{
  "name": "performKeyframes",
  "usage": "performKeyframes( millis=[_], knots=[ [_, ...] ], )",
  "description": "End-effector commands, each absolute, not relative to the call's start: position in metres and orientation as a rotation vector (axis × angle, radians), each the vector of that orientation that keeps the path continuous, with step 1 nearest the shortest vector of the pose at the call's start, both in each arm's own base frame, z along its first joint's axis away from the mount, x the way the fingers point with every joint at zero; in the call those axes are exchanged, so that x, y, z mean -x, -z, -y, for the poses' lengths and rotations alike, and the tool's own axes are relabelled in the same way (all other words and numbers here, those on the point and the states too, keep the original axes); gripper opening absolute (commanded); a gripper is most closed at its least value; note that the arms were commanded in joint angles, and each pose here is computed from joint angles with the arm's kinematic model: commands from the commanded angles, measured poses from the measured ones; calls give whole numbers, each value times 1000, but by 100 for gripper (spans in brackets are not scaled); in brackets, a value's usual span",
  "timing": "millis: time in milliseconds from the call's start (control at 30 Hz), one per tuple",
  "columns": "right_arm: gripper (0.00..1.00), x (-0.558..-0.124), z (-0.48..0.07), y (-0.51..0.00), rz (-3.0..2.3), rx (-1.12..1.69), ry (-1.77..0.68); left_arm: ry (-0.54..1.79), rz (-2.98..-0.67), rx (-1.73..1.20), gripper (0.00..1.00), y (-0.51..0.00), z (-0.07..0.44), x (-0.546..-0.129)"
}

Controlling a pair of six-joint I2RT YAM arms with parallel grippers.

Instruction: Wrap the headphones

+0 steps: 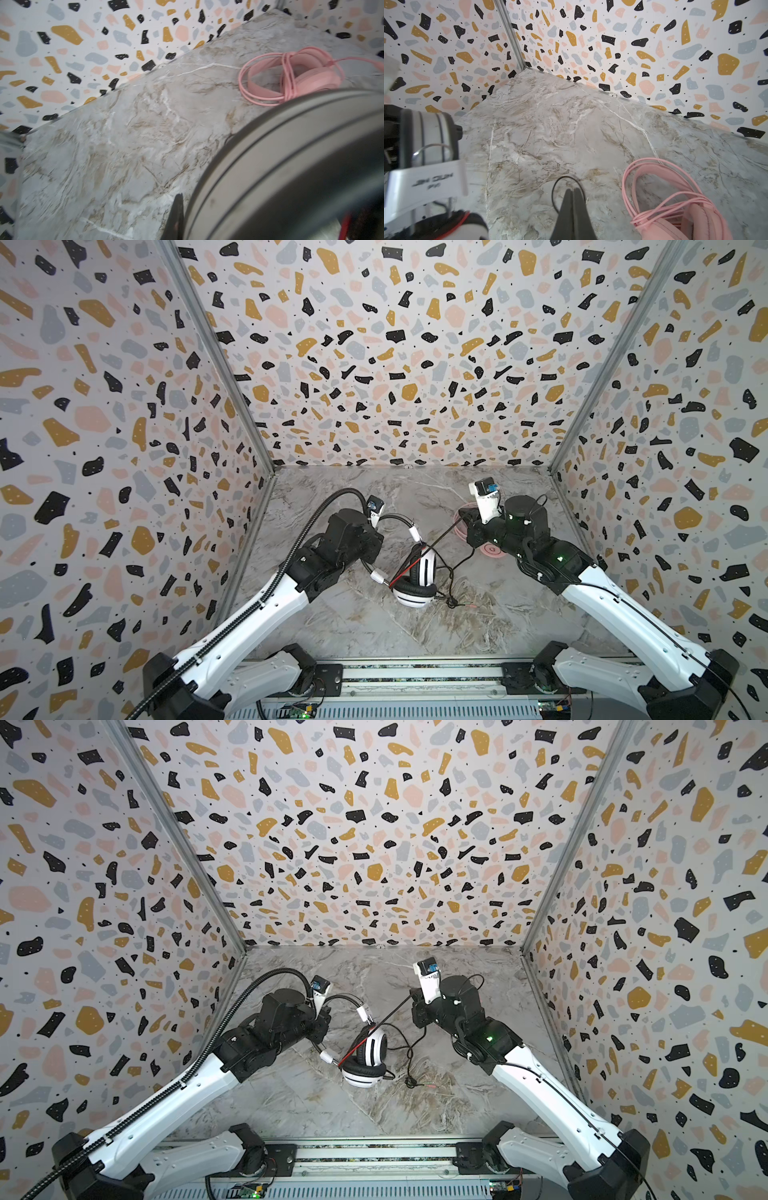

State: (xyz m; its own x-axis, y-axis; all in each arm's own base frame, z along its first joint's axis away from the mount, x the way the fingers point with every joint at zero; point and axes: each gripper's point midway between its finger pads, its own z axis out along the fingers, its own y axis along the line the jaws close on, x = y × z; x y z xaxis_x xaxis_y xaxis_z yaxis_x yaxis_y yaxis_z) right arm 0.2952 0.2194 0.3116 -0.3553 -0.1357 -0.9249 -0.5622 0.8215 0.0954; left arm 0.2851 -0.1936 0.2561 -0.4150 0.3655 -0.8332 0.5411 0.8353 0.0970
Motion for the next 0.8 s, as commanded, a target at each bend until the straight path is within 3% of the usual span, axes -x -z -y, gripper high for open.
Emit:
performKeyframes(
  millis=[0, 200, 767],
  knots=[
    [2, -302, -215, -304, -1927, 504, -508, 378, -1990, -862, 0, -269, 218, -263],
    [2, -305, -225, -272, -1990, 522, -596, 531, -1928, -876, 0, -286, 233, -251],
    [8, -313, -262, -229, -2027, 541, -815, 973, -1627, -735, 0, -415, 261, -223]
  ],
)
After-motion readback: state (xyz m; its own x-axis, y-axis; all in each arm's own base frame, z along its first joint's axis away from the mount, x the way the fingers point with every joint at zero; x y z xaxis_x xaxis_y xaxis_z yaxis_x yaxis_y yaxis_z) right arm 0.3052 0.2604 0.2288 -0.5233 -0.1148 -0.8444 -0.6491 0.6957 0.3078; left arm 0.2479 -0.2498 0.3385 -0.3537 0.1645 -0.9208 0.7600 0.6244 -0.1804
